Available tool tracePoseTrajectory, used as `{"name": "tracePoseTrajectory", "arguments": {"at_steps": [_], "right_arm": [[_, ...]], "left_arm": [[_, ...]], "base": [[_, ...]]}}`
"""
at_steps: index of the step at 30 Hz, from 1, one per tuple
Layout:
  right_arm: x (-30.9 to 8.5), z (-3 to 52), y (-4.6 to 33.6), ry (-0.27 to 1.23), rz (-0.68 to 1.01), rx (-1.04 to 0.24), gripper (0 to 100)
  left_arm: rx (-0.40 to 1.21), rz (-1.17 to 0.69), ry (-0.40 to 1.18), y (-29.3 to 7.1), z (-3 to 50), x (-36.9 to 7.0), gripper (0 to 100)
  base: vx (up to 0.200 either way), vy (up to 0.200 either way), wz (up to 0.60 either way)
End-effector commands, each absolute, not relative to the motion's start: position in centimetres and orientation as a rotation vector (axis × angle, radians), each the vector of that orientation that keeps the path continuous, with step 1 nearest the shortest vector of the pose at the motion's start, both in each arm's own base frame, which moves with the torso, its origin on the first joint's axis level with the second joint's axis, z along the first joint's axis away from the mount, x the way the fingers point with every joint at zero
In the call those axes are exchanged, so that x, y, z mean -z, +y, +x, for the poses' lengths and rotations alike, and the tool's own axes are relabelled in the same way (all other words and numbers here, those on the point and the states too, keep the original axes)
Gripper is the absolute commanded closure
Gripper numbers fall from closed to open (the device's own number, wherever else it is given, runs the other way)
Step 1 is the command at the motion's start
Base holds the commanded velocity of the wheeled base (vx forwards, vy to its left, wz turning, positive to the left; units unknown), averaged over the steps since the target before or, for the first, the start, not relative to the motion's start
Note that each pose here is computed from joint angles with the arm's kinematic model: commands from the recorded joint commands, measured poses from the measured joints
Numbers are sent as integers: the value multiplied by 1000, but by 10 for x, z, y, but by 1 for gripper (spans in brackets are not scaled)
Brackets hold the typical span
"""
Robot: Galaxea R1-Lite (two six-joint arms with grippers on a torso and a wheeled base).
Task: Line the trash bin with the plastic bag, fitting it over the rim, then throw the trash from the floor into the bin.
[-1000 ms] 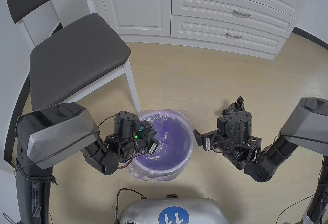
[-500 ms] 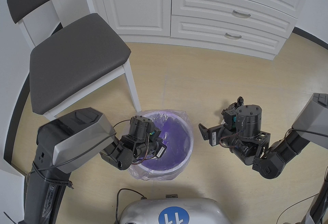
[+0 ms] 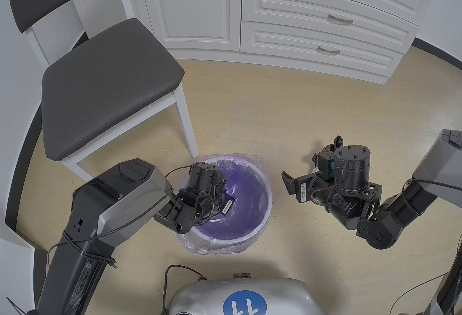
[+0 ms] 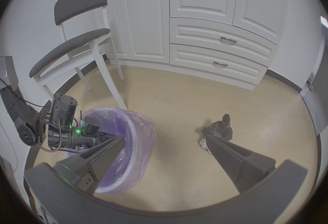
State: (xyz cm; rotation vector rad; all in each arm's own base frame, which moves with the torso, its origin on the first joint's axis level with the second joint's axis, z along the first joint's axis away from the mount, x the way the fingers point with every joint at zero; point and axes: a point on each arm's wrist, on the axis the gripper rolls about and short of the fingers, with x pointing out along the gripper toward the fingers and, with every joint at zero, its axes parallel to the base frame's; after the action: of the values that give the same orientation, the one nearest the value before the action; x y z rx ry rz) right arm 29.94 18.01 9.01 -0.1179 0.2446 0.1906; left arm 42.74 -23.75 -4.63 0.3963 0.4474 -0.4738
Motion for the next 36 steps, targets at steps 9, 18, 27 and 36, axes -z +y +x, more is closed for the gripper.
{"name": "tracePoseTrajectory", "arguments": {"at_steps": [9, 18, 27, 36], "right_arm": [[-104, 292, 177, 215, -105, -193, 0], [-127, 271, 168, 194, -117, -211, 0], [-156, 244, 151, 116, -128, -214, 0], [-183, 217, 118, 33, -112, -152, 0]], "left_arm": [[470, 397, 411, -239, 402, 31, 100], [555, 284, 336, -233, 342, -26, 100], [530, 215, 228, -204, 304, -93, 100], [512, 29, 155, -180, 267, -145, 100]], "base": [[0, 0, 0], [0, 0, 0], [0, 0, 0], [0, 0, 0]]}}
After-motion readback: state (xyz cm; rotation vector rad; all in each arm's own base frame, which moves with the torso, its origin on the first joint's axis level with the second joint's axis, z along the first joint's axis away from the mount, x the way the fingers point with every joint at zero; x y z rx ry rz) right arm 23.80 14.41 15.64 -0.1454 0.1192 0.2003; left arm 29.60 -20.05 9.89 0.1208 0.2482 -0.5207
